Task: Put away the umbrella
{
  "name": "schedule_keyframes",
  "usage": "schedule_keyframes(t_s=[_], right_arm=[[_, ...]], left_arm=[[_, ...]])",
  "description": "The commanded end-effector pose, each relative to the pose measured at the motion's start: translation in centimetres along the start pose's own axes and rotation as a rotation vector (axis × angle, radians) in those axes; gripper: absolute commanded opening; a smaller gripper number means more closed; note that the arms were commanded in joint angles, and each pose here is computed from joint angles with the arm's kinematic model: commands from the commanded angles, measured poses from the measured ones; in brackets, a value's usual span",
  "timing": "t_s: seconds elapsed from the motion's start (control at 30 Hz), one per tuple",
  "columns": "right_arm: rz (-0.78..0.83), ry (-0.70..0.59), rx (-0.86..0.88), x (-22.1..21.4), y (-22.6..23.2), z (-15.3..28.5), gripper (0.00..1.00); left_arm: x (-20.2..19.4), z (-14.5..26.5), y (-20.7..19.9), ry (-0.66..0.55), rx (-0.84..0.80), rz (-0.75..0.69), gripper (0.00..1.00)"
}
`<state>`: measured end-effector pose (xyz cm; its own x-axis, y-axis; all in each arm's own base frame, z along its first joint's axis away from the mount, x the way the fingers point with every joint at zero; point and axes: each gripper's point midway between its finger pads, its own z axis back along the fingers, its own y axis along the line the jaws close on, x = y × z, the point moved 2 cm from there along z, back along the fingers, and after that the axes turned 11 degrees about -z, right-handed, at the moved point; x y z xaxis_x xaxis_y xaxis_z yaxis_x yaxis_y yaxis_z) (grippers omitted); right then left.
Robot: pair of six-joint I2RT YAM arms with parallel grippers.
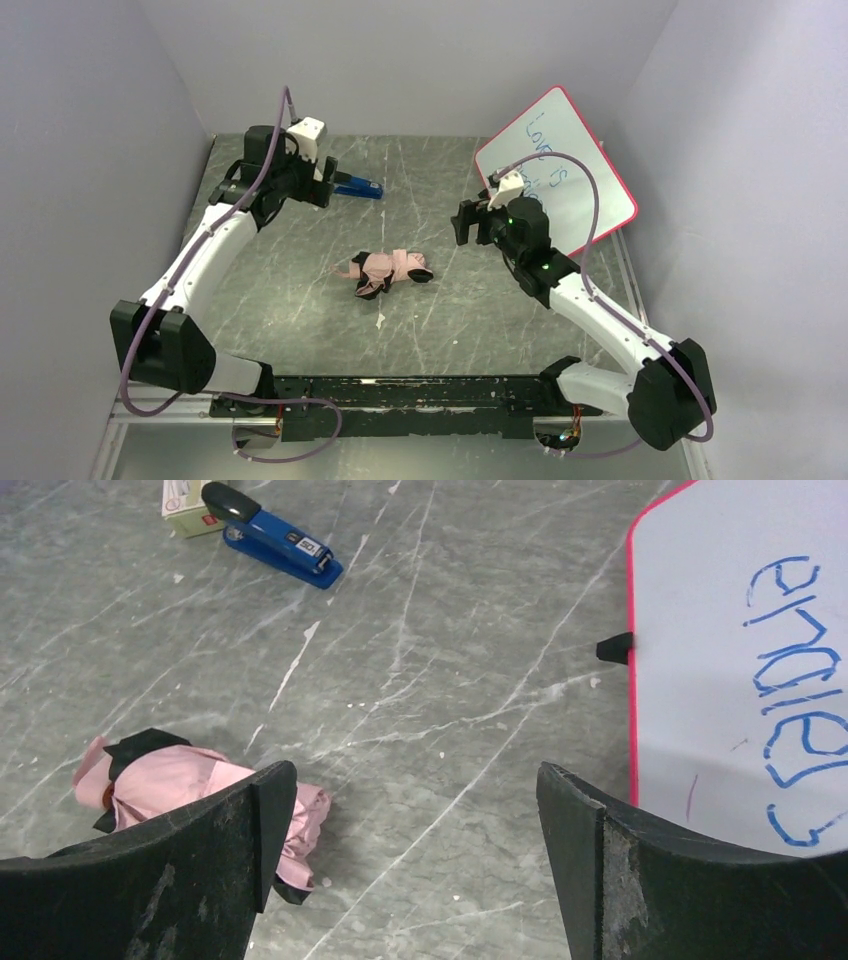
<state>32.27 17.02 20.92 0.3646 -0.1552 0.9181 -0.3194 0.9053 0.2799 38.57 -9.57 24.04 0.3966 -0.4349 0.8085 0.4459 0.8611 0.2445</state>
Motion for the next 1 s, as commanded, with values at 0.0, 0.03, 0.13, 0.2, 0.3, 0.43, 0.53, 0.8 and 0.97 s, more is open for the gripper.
schedule_keyframes(t_s=[0.0,0.03,0.13,0.2,0.3,0.43,0.53,0.8,0.97], right_arm=[[-0.024,-0.065,-0.036,2.3,-0.2,0.9,0.94],[-0.039,-0.078,-0.066,2.7,-0.6,1.1,0.94],[-0.068,-0.11,-0.126,3.2,-1.4,1.6,1.0],[-0.095,-0.137,-0.168,3.6,-2.0,2.1,1.0],[-0.093,-0.175,-0.193,4.1,-2.5,2.9,1.0],[-0.088,-0.193,-0.222,4.5,-3.0,4.0,1.0],[-0.087,-0.195,-0.263,4.6,-3.6,4.8,1.0],[-0.094,-0.214,-0.304,4.1,-4.7,6.8,1.0],[-0.088,-0.216,-0.336,3.8,-5.2,7.2,1.0]], left_arm=[[0.4,1.6,-0.2,-0.009,-0.018,0.027,0.97],[0.9,2.2,-0.1,-0.035,-0.013,0.029,0.97],[1.4,3.1,0.1,-0.059,0.016,0.066,0.97],[0.7,2.8,0.7,-0.041,0.059,0.099,0.97],[0.2,2.5,1.3,-0.037,0.103,0.122,0.97],[-0.4,2.7,2.5,-0.022,0.173,0.135,0.97],[-1.1,2.8,2.6,-0.019,0.181,0.142,0.97],[-1.7,3.7,3.4,-0.028,0.22,0.144,0.97],[-1.9,3.9,3.5,-0.03,0.216,0.148,0.97]])
